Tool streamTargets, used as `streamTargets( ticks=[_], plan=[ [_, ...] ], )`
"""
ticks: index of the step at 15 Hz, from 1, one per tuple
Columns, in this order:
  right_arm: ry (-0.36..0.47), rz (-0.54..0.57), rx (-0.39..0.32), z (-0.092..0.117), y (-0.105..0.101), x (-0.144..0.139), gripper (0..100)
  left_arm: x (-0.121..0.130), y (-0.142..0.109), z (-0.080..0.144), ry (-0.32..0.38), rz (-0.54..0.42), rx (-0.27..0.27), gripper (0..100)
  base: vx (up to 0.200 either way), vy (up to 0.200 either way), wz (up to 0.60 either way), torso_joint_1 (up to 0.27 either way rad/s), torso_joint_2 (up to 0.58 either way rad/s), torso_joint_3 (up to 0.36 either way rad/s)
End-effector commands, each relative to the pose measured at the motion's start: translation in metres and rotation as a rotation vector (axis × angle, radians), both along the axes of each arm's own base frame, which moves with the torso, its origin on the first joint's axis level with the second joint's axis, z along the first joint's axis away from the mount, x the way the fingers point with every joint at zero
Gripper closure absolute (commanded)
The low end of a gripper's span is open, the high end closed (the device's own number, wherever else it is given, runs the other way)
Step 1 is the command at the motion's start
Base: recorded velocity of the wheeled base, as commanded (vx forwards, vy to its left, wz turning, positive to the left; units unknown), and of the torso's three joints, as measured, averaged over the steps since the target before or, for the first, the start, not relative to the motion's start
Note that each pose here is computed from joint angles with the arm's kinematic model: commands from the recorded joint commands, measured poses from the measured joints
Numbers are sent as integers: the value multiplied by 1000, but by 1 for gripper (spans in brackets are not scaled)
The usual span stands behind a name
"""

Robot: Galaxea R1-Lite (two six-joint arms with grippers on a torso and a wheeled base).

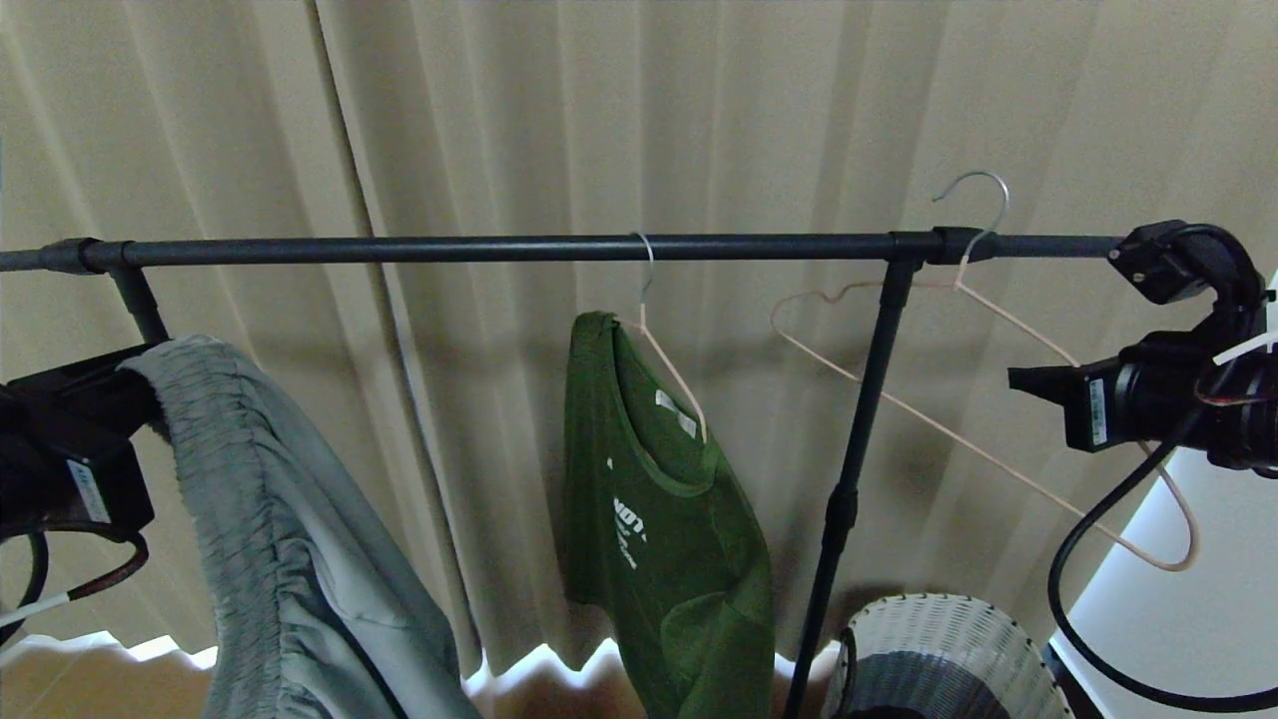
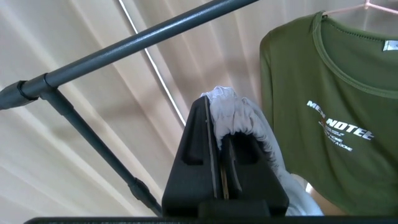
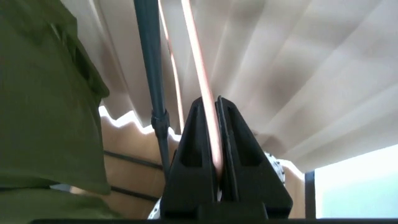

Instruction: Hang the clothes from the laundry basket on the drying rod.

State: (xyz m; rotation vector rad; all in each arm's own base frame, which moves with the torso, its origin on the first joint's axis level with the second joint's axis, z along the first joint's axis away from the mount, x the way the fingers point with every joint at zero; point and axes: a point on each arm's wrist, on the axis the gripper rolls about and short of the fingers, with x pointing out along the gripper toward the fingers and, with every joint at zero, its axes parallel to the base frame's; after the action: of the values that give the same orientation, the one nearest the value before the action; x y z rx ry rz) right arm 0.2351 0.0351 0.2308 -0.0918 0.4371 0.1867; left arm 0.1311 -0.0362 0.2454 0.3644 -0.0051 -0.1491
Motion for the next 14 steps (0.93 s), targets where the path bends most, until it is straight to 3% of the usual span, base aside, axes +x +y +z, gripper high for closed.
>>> streamTargets(
  ticks=[1,7,14],
  plan=[
    [-15,-5,0,0,-4,-23,100,-2,1,-1,1,1,1,100,0,0,0,0,0,0],
    [-45,-27,0,-6,-14,-64,100,-2,1,-5,9,7,5,100,0,0,0,0,0,0],
    [-34,-60,-2,-18,-22,-84,100,-3,2,-9,22,9,34,100,-200,0,0,-2,0,4]
  ],
)
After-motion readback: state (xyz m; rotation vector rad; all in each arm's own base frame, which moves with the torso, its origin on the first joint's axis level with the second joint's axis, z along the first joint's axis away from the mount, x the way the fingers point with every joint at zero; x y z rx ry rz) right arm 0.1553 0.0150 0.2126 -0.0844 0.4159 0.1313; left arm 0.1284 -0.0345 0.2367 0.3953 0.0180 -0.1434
